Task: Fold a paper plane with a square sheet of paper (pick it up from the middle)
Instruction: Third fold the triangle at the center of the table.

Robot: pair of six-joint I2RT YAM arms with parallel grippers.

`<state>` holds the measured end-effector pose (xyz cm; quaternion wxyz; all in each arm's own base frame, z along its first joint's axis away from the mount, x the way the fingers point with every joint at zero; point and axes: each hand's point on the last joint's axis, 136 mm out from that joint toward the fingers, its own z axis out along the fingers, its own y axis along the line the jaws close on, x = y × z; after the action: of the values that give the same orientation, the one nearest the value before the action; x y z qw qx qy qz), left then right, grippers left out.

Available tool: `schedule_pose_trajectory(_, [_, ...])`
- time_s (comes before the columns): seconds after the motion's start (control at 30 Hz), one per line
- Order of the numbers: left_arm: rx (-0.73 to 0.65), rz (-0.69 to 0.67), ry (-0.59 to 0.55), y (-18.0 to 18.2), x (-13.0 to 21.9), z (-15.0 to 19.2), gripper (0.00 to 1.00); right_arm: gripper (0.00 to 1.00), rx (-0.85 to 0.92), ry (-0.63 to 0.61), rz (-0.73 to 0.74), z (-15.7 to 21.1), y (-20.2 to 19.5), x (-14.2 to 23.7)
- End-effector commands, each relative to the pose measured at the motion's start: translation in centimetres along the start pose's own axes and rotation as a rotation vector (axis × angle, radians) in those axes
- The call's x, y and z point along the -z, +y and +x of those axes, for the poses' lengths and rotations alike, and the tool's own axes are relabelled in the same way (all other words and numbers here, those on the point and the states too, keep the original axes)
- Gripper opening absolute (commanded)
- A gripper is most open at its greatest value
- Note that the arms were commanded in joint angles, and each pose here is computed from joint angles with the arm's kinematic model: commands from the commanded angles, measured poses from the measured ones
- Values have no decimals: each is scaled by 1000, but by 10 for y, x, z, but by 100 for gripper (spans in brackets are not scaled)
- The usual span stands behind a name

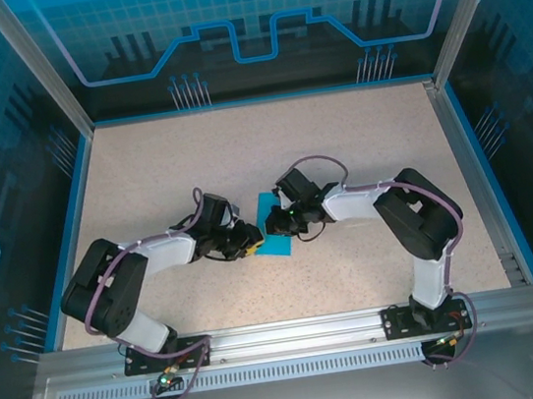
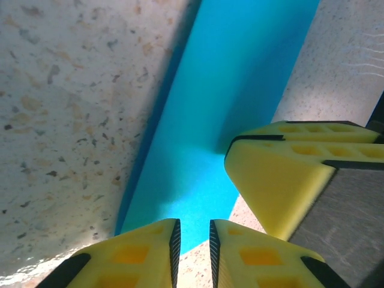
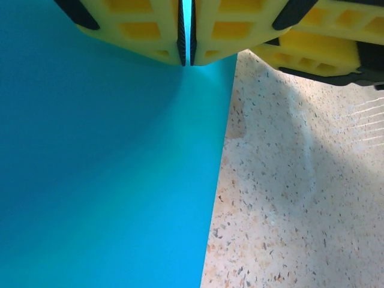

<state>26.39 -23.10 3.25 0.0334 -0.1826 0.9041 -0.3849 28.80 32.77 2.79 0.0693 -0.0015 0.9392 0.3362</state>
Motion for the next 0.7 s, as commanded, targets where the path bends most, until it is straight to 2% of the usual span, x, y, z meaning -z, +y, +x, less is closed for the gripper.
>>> schedule_pose_trajectory(0.0, [18,-16,43,11,-7,9,22,13,25,23,-61,2,19,-7])
schedule_pose_trajectory(0.37, [44,-98,48,34,-11,12,16,12,58,87,-52,18,15,-14])
schedule_pose_trajectory(0.67, [84,-193,56,57,-10,17,13,12,40,95,33,16,-21,-16])
